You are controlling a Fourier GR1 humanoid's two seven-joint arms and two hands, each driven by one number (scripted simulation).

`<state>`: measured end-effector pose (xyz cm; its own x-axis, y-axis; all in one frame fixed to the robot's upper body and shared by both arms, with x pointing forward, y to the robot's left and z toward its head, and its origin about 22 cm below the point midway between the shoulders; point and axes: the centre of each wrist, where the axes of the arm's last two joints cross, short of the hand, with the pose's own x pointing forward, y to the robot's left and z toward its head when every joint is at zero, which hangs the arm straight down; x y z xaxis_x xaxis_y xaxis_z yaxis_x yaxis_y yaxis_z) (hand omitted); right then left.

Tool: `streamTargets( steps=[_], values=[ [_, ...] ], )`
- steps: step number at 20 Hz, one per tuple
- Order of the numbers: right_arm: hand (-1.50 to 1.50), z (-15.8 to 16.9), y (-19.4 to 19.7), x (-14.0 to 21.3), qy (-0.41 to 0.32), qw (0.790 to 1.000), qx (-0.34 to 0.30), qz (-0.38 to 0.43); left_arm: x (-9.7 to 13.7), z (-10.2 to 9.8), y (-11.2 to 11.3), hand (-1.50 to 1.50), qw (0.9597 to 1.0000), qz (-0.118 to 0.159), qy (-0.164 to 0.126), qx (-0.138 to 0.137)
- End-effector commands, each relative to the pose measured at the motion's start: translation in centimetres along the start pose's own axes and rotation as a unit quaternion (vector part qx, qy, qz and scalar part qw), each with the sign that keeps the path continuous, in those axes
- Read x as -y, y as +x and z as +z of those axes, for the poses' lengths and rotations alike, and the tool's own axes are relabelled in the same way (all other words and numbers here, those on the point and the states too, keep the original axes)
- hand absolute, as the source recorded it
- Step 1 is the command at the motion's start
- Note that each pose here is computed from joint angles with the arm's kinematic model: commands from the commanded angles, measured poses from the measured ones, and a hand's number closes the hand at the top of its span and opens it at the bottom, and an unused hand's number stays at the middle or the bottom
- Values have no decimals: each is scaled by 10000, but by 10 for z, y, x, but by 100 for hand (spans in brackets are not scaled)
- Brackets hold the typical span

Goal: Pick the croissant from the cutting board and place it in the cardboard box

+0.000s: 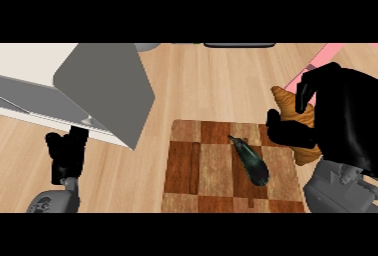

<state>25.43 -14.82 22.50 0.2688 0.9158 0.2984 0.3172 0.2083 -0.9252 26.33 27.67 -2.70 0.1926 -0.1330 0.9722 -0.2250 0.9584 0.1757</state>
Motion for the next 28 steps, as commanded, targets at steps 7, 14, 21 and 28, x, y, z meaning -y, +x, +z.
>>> streamTargets(
  steps=[7, 14, 21, 28],
  values=[
    [150, -70, -76, 2, -244, 9979, -599, -108, -5, 7, 3, 0, 10000, -17, -11, 88],
    [150, -124, -118, -19, -285, 9968, -644, -387, -9, 6, 9, 0, 10000, -26, -24, -18],
    [150, -163, -170, -60, -69, 9970, -673, 368, -14, -1, 6, 0, 9999, -83, -93, 74],
    [-150, -180, -214, -92, 271, 9832, -1421, -1110, -8, -1, 12, 0, 10000, 8, -79, 32]
  ],
)
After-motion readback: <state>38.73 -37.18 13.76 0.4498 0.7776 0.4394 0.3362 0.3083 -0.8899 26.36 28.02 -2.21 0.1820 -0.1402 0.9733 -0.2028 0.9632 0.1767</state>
